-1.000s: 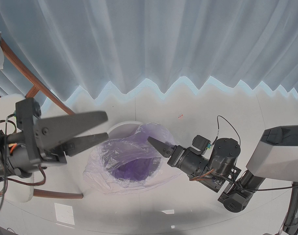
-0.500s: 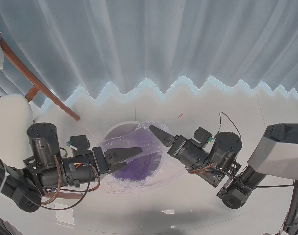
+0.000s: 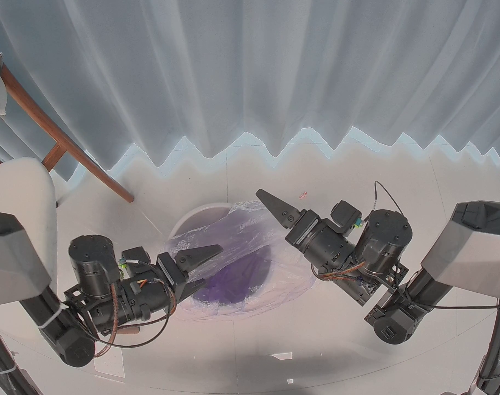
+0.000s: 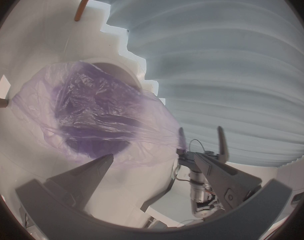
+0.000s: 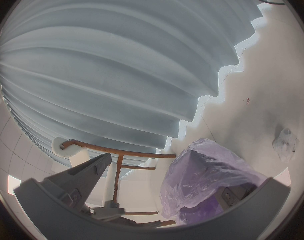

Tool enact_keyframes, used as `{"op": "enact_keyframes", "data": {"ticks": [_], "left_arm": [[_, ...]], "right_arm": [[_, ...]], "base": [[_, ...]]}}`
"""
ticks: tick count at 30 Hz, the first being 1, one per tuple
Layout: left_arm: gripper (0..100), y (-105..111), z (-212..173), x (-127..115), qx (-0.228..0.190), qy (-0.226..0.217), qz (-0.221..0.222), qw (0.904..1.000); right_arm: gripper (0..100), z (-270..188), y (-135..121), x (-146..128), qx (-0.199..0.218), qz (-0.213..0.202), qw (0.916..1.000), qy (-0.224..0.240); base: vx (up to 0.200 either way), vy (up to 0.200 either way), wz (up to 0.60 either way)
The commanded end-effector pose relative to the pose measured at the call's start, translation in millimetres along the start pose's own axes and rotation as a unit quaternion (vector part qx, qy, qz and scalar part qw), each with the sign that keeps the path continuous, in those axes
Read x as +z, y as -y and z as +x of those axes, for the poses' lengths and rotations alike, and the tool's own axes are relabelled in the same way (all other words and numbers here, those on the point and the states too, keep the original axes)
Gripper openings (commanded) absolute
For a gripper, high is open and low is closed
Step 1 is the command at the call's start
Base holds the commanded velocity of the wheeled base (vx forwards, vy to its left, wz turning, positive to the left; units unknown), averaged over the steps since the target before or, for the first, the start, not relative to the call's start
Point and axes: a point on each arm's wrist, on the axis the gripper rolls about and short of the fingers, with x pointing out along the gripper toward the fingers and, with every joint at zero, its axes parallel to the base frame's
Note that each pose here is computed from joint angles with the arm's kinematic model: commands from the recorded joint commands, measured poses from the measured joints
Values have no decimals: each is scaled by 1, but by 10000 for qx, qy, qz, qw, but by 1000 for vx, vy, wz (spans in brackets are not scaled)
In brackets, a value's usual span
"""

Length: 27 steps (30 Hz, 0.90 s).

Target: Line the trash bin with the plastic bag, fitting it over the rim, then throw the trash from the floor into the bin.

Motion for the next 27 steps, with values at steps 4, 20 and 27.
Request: {"op": "enact_keyframes", "data": {"ticks": [4,20,27], "left_arm": [[100,-48,36,-23,666,-128,-336,9971],[100,-22,46,15,92,833,-301,9960],[100,-7,29,42,-193,1247,-56,9920]], "right_arm": [[100,2,-3,2,91,4,9999,125],[100,1,-3,2,78,-10,9999,104],[100,-1,-7,7,121,-46,9998,172]], "base": [[0,0,0],[0,0,0],[0,0,0]]}}
